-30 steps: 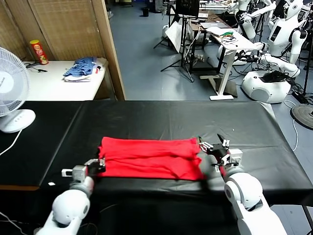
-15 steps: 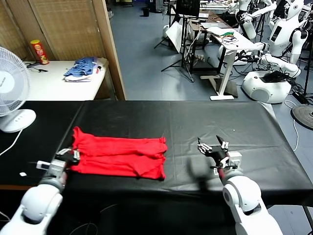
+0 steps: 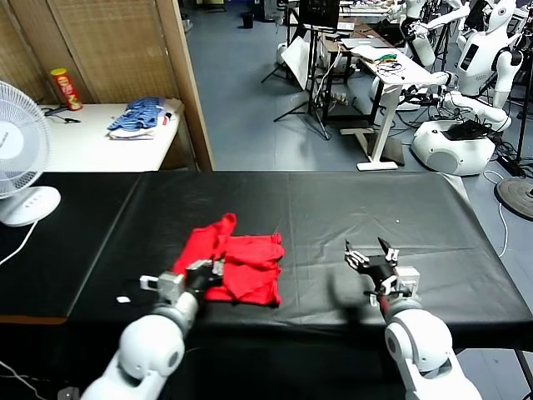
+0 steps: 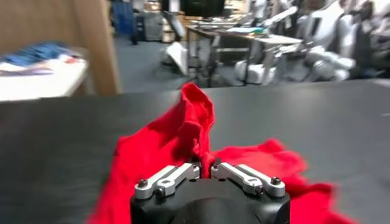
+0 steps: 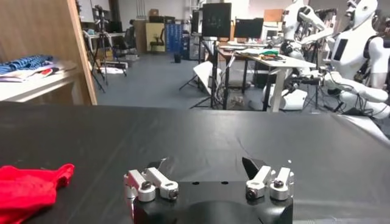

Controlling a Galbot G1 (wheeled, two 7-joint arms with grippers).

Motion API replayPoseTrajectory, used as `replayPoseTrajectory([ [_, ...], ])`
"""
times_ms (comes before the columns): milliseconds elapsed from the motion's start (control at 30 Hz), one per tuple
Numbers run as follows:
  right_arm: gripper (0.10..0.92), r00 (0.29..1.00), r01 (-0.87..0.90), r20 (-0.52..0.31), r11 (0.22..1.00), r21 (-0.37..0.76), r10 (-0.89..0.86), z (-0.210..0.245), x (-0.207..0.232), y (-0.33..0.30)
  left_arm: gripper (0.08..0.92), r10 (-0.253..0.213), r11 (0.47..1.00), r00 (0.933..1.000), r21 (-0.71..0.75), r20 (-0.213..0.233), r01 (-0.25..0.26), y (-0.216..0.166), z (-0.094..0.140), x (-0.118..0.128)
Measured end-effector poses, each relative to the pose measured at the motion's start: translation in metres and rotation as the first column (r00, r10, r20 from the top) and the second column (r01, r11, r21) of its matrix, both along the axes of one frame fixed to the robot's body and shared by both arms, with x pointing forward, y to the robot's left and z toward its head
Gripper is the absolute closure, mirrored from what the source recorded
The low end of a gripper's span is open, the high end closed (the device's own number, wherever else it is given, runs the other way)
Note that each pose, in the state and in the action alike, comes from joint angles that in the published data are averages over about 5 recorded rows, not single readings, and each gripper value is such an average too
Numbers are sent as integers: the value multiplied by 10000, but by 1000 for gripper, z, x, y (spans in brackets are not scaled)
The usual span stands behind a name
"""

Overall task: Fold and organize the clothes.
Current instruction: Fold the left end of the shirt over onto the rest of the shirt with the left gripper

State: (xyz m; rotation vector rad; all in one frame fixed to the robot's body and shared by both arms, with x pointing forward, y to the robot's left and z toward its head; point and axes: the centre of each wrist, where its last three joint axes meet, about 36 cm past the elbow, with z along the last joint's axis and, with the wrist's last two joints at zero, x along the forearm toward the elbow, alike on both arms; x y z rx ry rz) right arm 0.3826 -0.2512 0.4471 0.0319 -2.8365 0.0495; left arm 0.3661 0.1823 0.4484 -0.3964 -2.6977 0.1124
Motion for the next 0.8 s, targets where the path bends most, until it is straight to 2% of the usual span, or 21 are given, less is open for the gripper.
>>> replayPoseTrajectory([
  [167,224,10000,-41,-58,10000,-17,41,-3,2,4,829,-162,9971,9998,-752,-152,150,-19,1,-2],
  [533,224,9993,-336,-143,9994,-32,336,-7,7,9,825,-45,9863,9998,-1648,-216,9,-45,-9,2],
  [633,224,9983,-562,-129,9984,-23,562,-8,10,11,749,-110,9783,9998,-2072,-150,76,-51,-10,4],
  [800,224,9930,-1175,-99,9930,80,1175,-9,17,21,478,-139,9565,9999,-2915,-30,124,-58,-6,6],
])
